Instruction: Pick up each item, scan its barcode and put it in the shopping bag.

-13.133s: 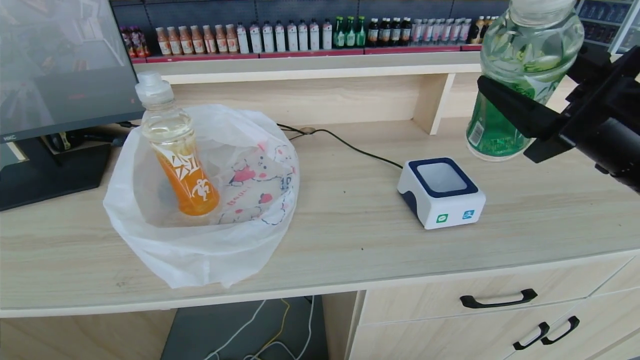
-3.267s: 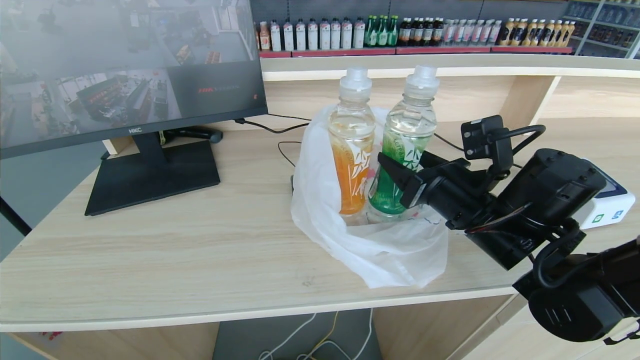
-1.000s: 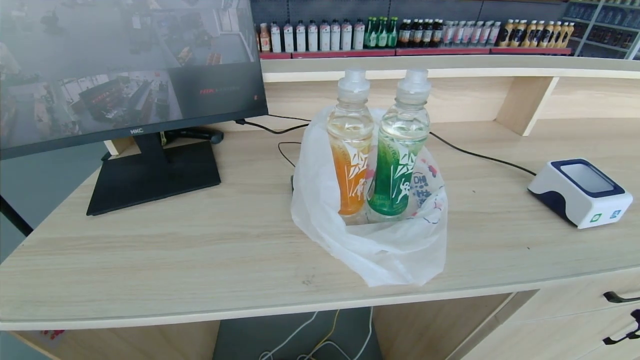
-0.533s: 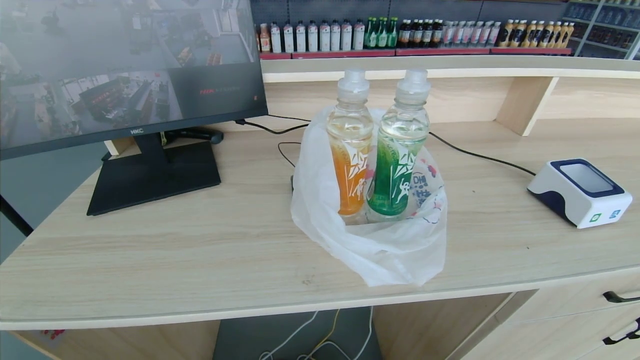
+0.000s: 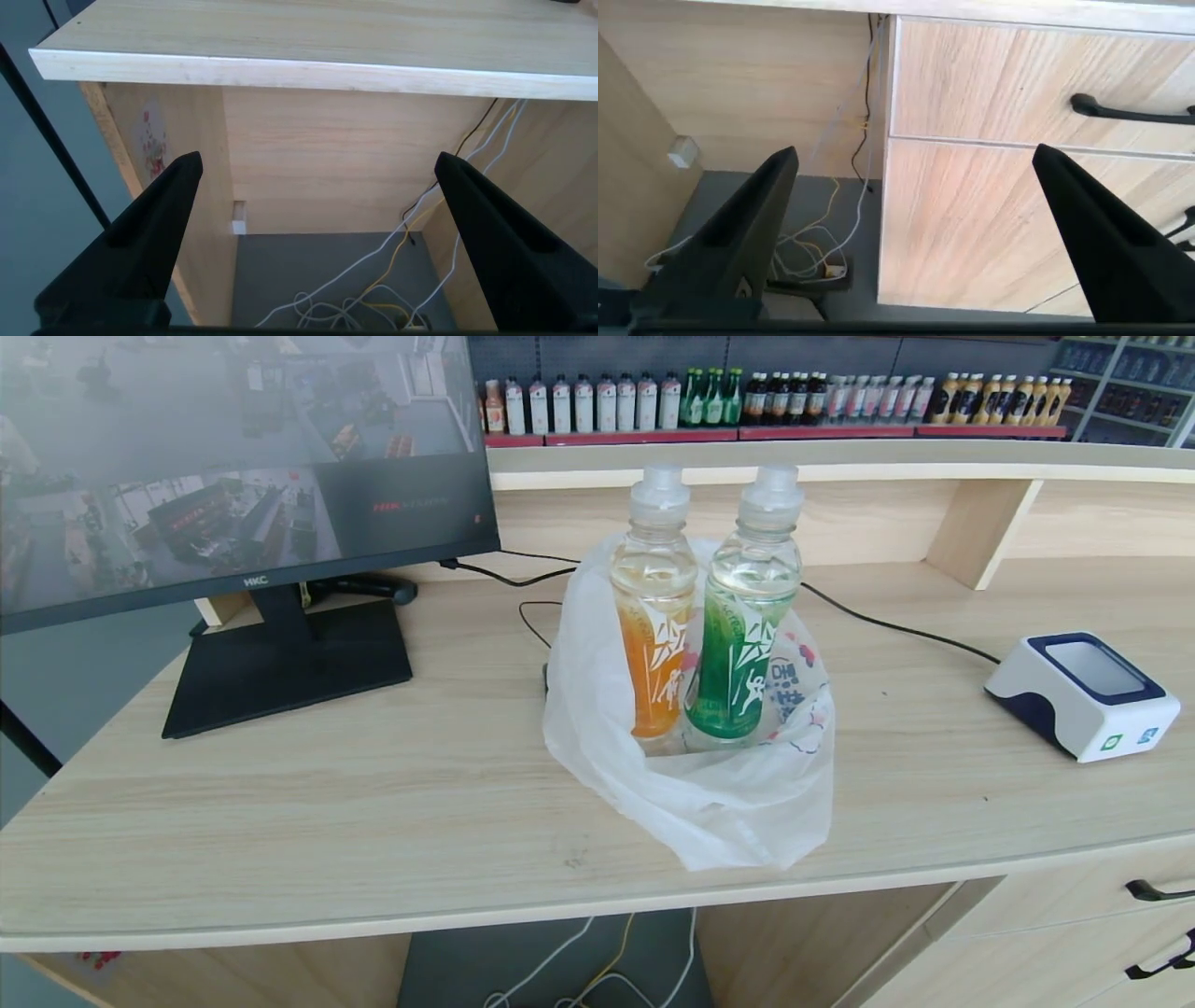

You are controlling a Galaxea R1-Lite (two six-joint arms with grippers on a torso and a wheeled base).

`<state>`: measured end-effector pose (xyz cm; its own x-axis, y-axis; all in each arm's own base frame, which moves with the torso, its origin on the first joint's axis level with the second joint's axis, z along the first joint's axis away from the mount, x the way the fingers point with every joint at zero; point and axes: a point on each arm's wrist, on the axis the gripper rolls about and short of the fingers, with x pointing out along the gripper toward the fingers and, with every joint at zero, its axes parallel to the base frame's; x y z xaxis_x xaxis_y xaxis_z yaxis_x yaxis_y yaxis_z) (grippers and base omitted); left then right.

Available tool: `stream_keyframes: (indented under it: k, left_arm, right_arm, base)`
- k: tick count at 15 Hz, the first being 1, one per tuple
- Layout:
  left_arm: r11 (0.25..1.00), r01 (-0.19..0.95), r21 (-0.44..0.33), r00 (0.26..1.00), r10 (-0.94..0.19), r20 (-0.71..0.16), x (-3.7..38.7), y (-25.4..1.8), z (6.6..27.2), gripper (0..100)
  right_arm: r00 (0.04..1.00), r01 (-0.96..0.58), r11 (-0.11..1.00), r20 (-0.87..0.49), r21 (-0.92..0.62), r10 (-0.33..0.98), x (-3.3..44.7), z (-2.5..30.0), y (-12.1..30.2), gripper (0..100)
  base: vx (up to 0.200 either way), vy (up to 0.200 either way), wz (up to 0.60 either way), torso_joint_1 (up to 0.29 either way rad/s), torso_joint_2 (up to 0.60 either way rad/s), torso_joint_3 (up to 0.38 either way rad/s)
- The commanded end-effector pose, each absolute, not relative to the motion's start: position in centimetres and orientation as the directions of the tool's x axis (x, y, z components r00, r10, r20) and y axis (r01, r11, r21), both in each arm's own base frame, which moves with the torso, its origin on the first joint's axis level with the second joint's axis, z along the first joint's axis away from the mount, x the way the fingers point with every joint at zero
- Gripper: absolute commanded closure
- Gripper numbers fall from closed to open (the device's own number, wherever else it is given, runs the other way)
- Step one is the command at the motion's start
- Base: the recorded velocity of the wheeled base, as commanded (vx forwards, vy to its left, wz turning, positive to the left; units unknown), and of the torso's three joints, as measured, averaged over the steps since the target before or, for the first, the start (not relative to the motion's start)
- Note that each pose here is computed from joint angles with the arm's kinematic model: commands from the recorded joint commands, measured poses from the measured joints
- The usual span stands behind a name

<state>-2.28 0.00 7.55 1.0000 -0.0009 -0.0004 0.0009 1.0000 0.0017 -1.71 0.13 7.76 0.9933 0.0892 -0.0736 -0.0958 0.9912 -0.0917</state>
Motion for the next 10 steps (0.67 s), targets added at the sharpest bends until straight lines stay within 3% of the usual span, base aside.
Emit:
stream_keyframes:
  k: [1, 2, 6, 10]
  left_arm:
    - [1.000, 0.002, 0.000, 1.000, -0.002, 0.000, -2.28, 0.00, 7.55, 0]
    - [1.000, 0.002, 0.000, 1.000, -0.002, 0.000, -2.28, 0.00, 7.55, 0]
    - [1.000, 0.000, -0.002, 1.000, 0.000, 0.000, -2.28, 0.00, 7.55, 0]
    - [1.000, 0.000, -0.003, 1.000, 0.000, 0.000, -2.28, 0.00, 7.55, 0]
  right_arm:
    - [0.997, -0.079, 0.993, 0.002, -0.087, 0.080, -2.30, 7.59, 0.15, 0]
    - [0.997, -0.078, 0.994, 0.002, -0.074, 0.078, -2.30, 7.59, 0.15, 0]
    - [0.997, -0.078, 0.995, 0.002, -0.068, 0.078, -2.30, 7.59, 0.15, 0]
    - [0.997, -0.078, 0.995, 0.002, -0.068, 0.078, -2.30, 7.59, 0.15, 0]
  base:
    - [0.000, 0.000, 0.00, 0.000, 0.00, 0.000]
    - [0.000, 0.000, 0.00, 0.000, 0.00, 0.000]
    - [-0.200, 0.000, 0.00, 0.001, 0.00, 0.001]
    - [0.000, 0.000, 0.00, 0.000, 0.00, 0.000]
